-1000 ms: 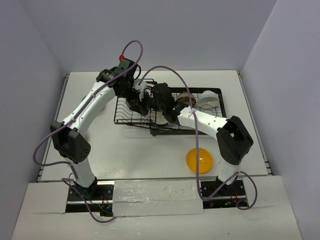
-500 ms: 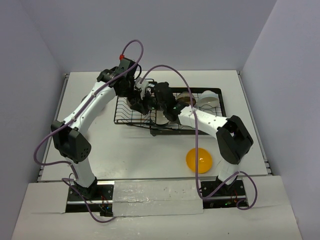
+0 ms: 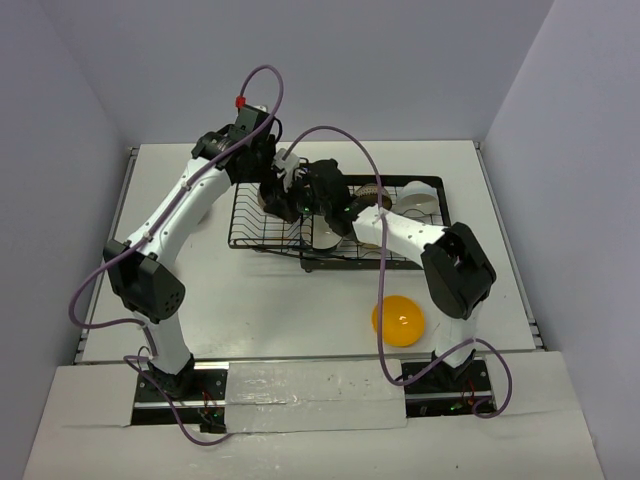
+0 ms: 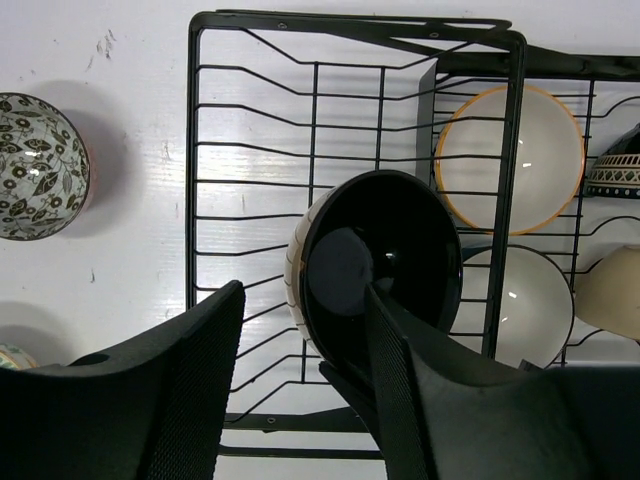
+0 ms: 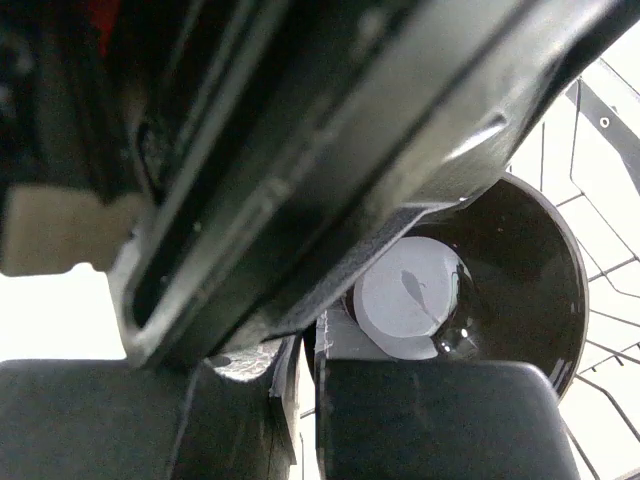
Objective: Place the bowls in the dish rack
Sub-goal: Pass from the left arm to the right
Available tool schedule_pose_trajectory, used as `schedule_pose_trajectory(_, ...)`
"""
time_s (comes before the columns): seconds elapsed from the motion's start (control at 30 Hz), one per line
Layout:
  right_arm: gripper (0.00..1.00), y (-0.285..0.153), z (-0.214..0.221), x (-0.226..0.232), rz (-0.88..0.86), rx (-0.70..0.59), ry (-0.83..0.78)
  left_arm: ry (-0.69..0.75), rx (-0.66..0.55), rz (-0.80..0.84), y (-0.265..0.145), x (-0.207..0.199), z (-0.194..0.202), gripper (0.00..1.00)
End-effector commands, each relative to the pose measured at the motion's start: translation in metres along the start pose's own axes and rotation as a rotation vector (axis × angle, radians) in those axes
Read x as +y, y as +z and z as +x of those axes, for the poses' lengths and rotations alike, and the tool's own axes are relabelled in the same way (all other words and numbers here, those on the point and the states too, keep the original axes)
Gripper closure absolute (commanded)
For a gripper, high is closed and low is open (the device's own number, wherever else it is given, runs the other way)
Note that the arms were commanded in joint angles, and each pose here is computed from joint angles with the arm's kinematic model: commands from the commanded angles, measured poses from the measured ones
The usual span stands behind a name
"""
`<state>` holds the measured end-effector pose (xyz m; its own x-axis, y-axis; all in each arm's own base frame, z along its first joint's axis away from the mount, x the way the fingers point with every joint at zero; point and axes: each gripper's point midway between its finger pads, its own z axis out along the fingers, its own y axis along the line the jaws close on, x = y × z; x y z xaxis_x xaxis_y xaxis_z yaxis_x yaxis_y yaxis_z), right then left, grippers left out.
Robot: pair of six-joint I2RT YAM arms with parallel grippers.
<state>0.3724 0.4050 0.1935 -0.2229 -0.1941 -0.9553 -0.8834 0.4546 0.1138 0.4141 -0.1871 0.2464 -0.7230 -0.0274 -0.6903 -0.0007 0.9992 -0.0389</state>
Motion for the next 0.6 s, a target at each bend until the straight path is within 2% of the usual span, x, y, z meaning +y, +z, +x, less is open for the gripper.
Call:
schedule_pose_trajectory(0.0, 1.0, -0.001, -0.028, -0.01, 0.017, -0.083, 0.0, -0.047, -0.085, 0.08, -0.013, -0.021, -0.026, 0.43)
schedule_pose_trajectory(0.1, 1.0, 0.0, -0.033, -0.01, 0.005, -0.103, 0.039, -0.075, -0.137, 0.081, -0.021, -0.018, -0.035, 0.42)
schedule_pose_trajectory(0.33, 1.0, -0.002, -0.078, -0.016, -0.039, -0.25, 0.156, -0.134, -0.289, 0.039, -0.043, 0.004, -0.049, 0.41)
schedule_pose_trajectory(0.57, 1.0, 0.001, -0.104, -0.022, -0.052, -0.359, 0.3, -0.13, -0.285, -0.108, -0.035, 0.039, -0.02, 0.39)
